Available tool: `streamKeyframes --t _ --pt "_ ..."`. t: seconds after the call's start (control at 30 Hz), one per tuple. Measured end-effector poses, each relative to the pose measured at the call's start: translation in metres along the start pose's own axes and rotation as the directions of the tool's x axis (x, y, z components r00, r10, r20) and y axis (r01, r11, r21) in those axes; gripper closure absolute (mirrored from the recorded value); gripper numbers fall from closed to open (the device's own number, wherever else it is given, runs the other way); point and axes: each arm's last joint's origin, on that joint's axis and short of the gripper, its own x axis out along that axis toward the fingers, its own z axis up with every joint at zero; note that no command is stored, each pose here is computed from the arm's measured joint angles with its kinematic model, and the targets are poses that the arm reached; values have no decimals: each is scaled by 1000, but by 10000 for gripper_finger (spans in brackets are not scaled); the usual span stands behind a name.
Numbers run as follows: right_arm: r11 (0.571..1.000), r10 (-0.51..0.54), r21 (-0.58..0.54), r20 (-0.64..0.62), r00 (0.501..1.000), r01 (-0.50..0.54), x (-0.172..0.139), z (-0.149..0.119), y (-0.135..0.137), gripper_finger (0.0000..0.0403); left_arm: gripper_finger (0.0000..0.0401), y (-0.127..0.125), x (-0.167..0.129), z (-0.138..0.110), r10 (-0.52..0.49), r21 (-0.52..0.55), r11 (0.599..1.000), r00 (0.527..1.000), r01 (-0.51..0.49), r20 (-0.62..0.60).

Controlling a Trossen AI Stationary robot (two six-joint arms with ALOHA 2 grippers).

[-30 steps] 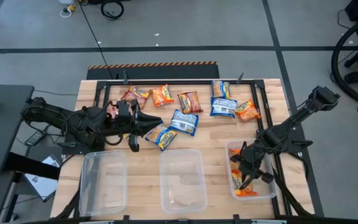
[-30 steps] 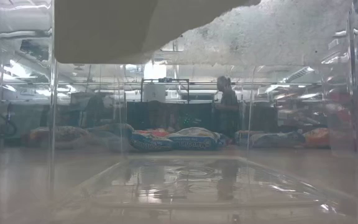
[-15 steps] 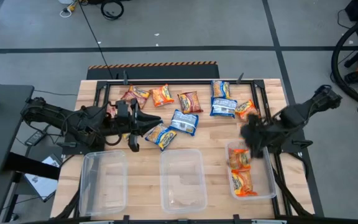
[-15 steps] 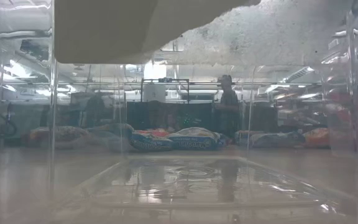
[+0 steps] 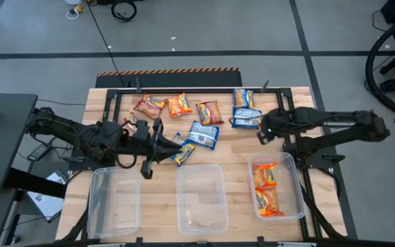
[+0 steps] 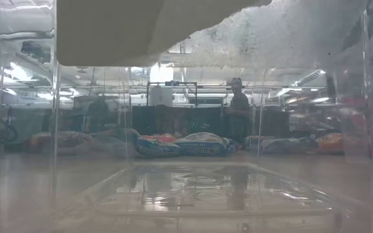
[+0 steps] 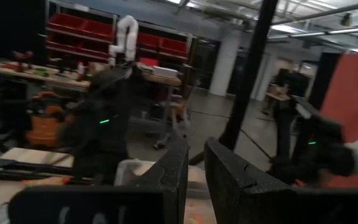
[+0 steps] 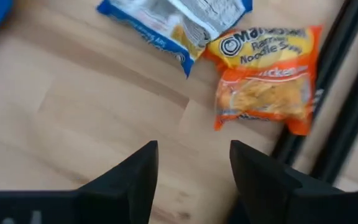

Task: Sort Maruchan noodles
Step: Put the right orange noodle pack into the right transparent bin

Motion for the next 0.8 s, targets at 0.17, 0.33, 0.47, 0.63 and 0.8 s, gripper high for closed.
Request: streamKeyframes --t 0.17,0.33,0.47,0.63,0.8 --pt "977 -43 206 -66 997 56 39 7 -9 158 344 -14 -3 -2 -79 -12 997 997 79 -14" --pt "949 -60 300 -143 988 101 65 5 -17 140 344 -28 -8 -5 -138 -22 990 990 137 -24" --pt "928 -104 340 -153 983 151 84 3 -24 152 344 -38 -12 -6 -174 -31 984 984 173 -30" --pt "912 -97 383 -140 985 144 98 6 -27 190 344 -51 -16 -7 -197 -47 979 980 196 -10" --pt "909 -110 394 -90 990 137 101 12 -27 252 344 -63 -11 -14 -222 -52 973 975 223 17"
